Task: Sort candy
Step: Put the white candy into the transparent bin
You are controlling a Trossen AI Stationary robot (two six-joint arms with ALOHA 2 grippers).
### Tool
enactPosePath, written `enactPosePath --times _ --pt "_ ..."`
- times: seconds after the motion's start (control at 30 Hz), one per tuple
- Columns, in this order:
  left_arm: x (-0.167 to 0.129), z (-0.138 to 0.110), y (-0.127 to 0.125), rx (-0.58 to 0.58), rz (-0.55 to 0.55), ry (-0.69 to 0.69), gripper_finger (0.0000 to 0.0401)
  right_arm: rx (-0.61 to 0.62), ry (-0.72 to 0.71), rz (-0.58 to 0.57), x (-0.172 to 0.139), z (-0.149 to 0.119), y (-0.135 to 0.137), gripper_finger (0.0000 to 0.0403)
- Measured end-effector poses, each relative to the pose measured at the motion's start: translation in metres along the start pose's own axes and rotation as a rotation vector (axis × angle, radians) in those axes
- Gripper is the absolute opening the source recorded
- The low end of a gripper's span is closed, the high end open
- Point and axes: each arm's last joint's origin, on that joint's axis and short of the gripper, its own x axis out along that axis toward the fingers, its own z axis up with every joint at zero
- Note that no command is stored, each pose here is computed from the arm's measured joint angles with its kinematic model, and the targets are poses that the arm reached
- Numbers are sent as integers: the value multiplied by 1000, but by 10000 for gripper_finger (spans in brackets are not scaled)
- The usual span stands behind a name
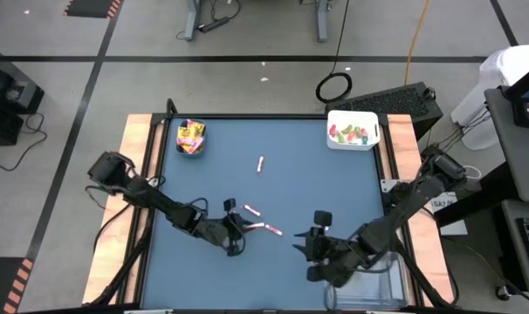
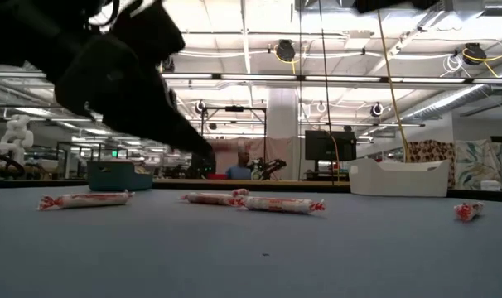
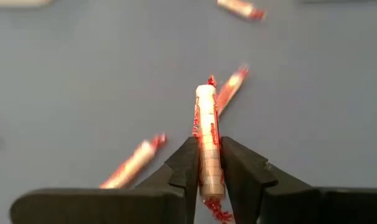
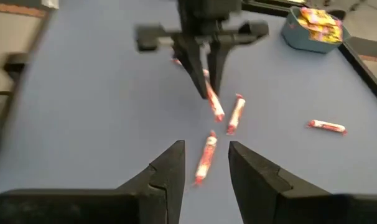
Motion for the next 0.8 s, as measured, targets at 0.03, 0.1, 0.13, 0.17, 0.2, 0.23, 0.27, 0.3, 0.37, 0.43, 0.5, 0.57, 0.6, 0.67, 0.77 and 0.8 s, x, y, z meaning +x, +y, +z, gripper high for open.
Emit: enactPosePath --times 0.03,0.1,0.13,0.17,0.2,0.23,0.27,0.3,0.37,0.43,0.5,0.57,0.6,0.67,0.77,0.8 --pt "-3 5 0 19 -4 -15 69 -6 5 -13 7 0 0 114" --pt "-9 16 1 59 -10 -52 63 6 16 -46 25 -1 -2 114" --pt "-13 23 1 71 -13 -79 61 11 32 -66 34 -3 -5 114" --pt "-16 30 2 84 -15 -104 59 17 50 -79 43 -4 -8 116" --pt "-20 35 2 96 -18 -125 58 27 70 -77 52 -5 -10 118" --pt "-23 39 3 106 -20 -142 58 37 94 -69 60 -6 -13 123" --pt "-26 42 4 113 -21 -153 58 43 119 -54 68 -7 -15 129" --pt "-28 45 4 122 -22 -163 59 54 134 -40 75 -7 -18 137" --pt "-32 50 5 139 -22 -181 60 67 148 -18 87 -7 -22 157" --pt "-35 53 6 142 -23 -199 60 79 136 -3 95 -4 -26 178" --pt "-37 54 6 143 -23 -200 61 82 120 -1 99 -1 -29 197" --pt "-38 56 7 139 -24 -207 61 81 95 1 100 2 -30 212" --pt "-38 56 7 139 -26 -208 61 74 82 -3 100 4 -31 217" --pt "-38 55 5 160 -47 -203 61 56 44 -8 99 8 -30 224" --pt "-38 55 5 159 -65 -207 61 37 -4 12 99 14 -29 225" --pt "-38 55 5 147 -65 -208 61 37 -10 14 99 14 -29 224"
